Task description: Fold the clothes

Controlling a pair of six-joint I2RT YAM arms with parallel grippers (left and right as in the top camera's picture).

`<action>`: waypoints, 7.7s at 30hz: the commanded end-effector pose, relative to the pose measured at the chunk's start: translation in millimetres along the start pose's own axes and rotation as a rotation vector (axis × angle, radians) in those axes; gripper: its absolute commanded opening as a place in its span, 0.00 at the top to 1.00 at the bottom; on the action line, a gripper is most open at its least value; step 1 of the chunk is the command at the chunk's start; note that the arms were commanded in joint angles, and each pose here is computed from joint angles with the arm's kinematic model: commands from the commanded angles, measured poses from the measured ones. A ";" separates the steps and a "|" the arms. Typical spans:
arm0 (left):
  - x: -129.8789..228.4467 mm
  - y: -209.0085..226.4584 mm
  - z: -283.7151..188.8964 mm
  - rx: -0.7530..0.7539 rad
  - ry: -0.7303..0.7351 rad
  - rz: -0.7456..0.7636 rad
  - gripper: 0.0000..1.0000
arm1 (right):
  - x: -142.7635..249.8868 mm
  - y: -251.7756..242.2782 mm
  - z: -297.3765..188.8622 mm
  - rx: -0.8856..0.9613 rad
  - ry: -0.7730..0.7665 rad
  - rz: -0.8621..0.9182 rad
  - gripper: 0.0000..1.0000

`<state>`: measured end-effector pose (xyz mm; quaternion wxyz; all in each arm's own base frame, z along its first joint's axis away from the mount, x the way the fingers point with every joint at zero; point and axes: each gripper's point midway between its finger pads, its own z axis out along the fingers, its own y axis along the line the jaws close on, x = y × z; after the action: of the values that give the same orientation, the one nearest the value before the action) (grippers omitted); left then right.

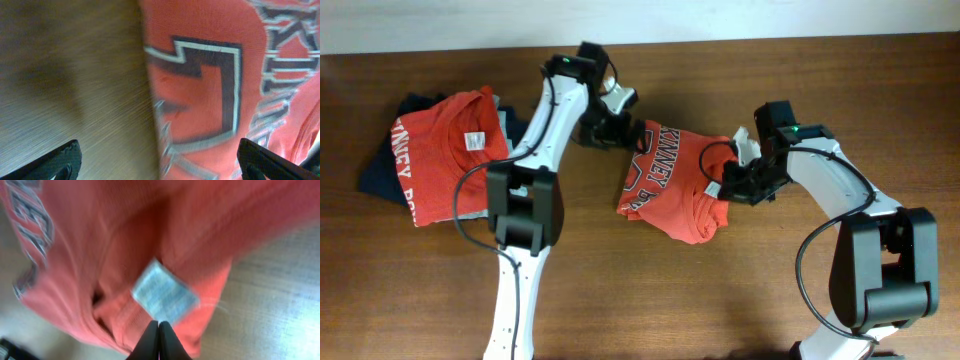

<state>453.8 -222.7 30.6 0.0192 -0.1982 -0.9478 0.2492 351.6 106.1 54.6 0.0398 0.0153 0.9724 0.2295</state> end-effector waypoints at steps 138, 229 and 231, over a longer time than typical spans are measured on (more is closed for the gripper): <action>396.4 -87.7 -357.0 -0.817 -0.780 -0.197 0.01 | 17.1 36.1 -307.1 0.291 -0.740 -0.249 0.01; 396.4 -87.7 -357.0 -0.817 -0.780 -0.197 0.01 | 104.5 -35.3 -128.7 0.392 -1.225 -0.575 0.02; 396.4 -87.7 -357.0 -0.817 -0.780 -0.197 0.01 | 104.9 -33.0 -127.6 0.378 -1.223 -0.583 0.02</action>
<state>105.6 25.4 360.0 -0.3853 0.0034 -0.9189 -0.0846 235.8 24.3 148.9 0.6358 -0.1130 0.7634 -0.0137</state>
